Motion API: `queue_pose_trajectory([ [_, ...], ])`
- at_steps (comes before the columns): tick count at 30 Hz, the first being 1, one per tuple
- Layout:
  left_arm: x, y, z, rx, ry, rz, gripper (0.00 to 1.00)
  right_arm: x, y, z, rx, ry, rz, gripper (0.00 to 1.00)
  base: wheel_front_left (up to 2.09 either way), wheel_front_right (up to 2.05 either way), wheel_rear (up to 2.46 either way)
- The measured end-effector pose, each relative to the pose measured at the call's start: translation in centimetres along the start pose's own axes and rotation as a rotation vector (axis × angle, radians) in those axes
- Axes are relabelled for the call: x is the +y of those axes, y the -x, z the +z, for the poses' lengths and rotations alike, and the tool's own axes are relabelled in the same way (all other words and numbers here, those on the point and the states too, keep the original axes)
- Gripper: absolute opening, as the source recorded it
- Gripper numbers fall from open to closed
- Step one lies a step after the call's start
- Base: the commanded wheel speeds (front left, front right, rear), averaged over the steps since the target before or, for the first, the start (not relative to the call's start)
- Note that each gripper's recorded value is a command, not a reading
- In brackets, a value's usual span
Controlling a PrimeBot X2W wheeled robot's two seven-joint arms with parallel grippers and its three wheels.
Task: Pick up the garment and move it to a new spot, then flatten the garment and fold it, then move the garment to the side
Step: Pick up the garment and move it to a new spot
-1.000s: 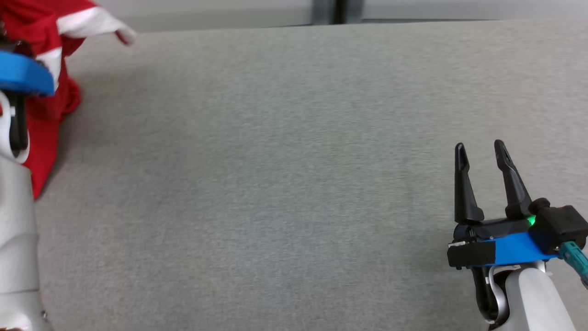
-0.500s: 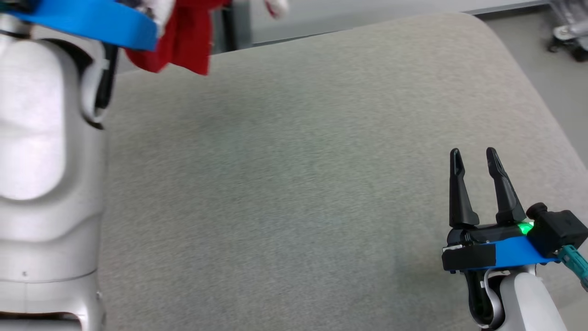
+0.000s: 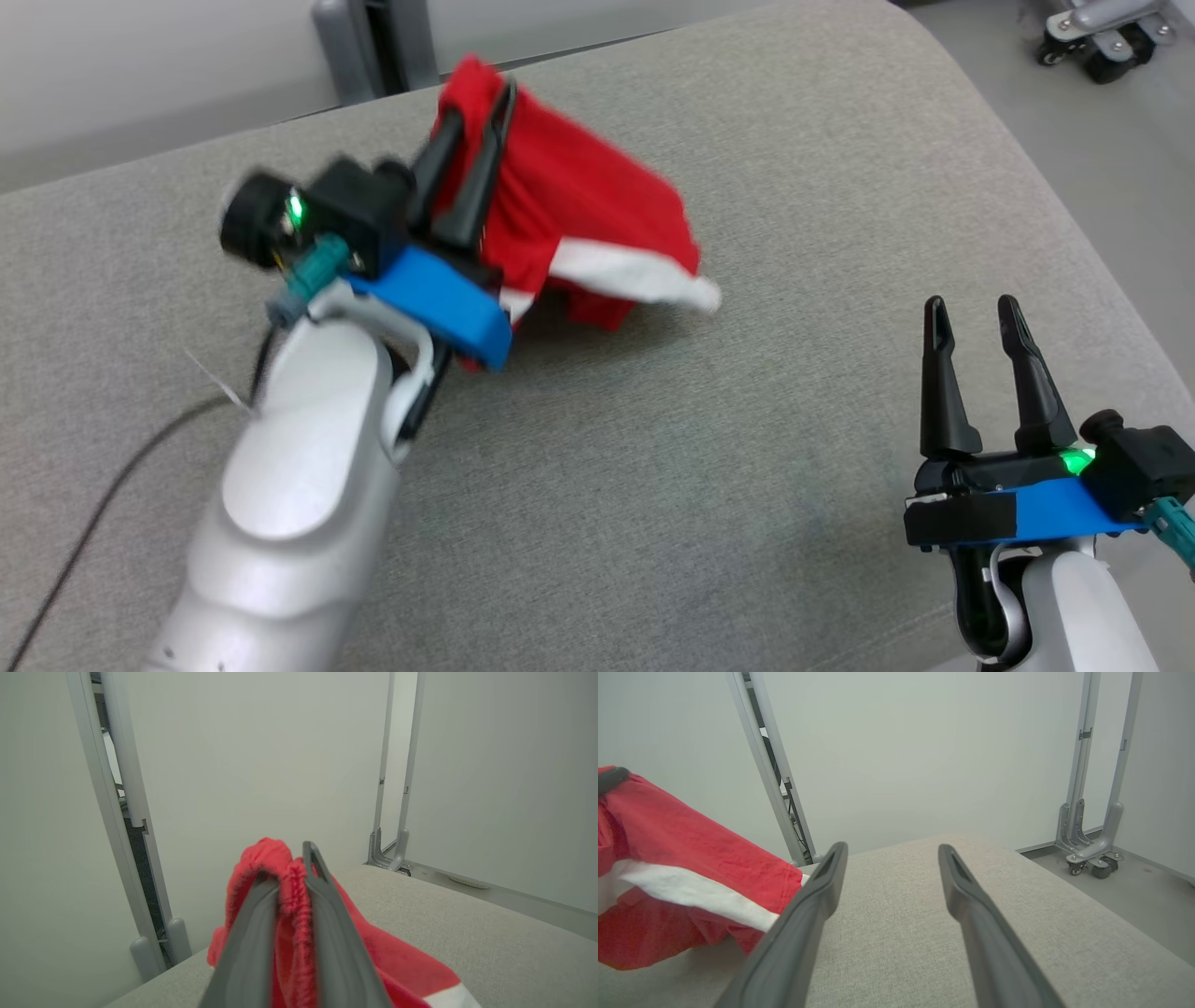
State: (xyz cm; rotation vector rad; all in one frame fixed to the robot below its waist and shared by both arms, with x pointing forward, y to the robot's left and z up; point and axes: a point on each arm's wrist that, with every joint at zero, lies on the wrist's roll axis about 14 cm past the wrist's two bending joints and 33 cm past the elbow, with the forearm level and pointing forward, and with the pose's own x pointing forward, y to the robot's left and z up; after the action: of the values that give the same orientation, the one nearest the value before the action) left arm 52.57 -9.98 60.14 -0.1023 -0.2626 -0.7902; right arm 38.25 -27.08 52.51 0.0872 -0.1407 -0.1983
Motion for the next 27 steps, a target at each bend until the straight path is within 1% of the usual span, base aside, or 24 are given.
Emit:
queue_pose_trajectory([
  [5, -0.3, 4.5, -6.8, 0.169, 0.087, 0.05, 0.0, 1.1, -0.7, -0.6, 0.01, -0.006, 0.031, 1.0, 0.0, 0.0, 0.0],
  [10, -0.8, 8.7, -11.0, 0.289, 0.135, 0.092, 0.0, 2.4, -1.4, -1.3, 0.02, -0.014, 0.065, 1.0, 0.0, 0.0, 0.0],
  [13, -0.9, 10.4, -12.2, 0.33, 0.148, 0.11, 0.0, 3.2, -1.6, -1.6, 0.025, -0.021, 0.087, 1.0, 0.0, 0.0, 0.0],
  [14, -0.9, 10.8, -12.3, 0.336, 0.147, 0.115, 0.2, 3.5, -1.7, -1.6, 0.025, -0.022, 0.094, 1.0, 0.0, 0.0, 0.0],
  [15, -0.9, 11.0, -12.4, 0.34, 0.148, 0.12, 0.89, 3.7, -1.8, -1.6, 0.025, -0.024, 0.1, 1.0, 0.0, 0.0, 0.0],
  [16, -0.8, 11.2, -12.3, 0.341, 0.144, 0.126, 1.0, 3.9, -1.8, -1.7, 0.025, -0.024, 0.105, 1.0, 0.0, 0.0, 0.0],
  [19, -0.4, 11.3, -11.4, 0.32, 0.133, 0.142, 1.0, 4.4, -2.0, -1.6, 0.022, -0.027, 0.118, 1.0, 0.0, 0.0, 0.0],
  [23, 0.8, 11.1, -8.8, 0.25, 0.107, 0.185, 1.0, 5.2, -1.9, -1.6, 0.02, -0.032, 0.14, 1.0, 0.0, 0.0, 0.0],
  [27, 2.2, 12.7, -7.2, 0.216, 0.086, 0.244, 1.0, 6.3, -1.9, -1.3, 0.012, -0.041, 0.168, 1.0, 0.0, 0.0, 0.0],
])
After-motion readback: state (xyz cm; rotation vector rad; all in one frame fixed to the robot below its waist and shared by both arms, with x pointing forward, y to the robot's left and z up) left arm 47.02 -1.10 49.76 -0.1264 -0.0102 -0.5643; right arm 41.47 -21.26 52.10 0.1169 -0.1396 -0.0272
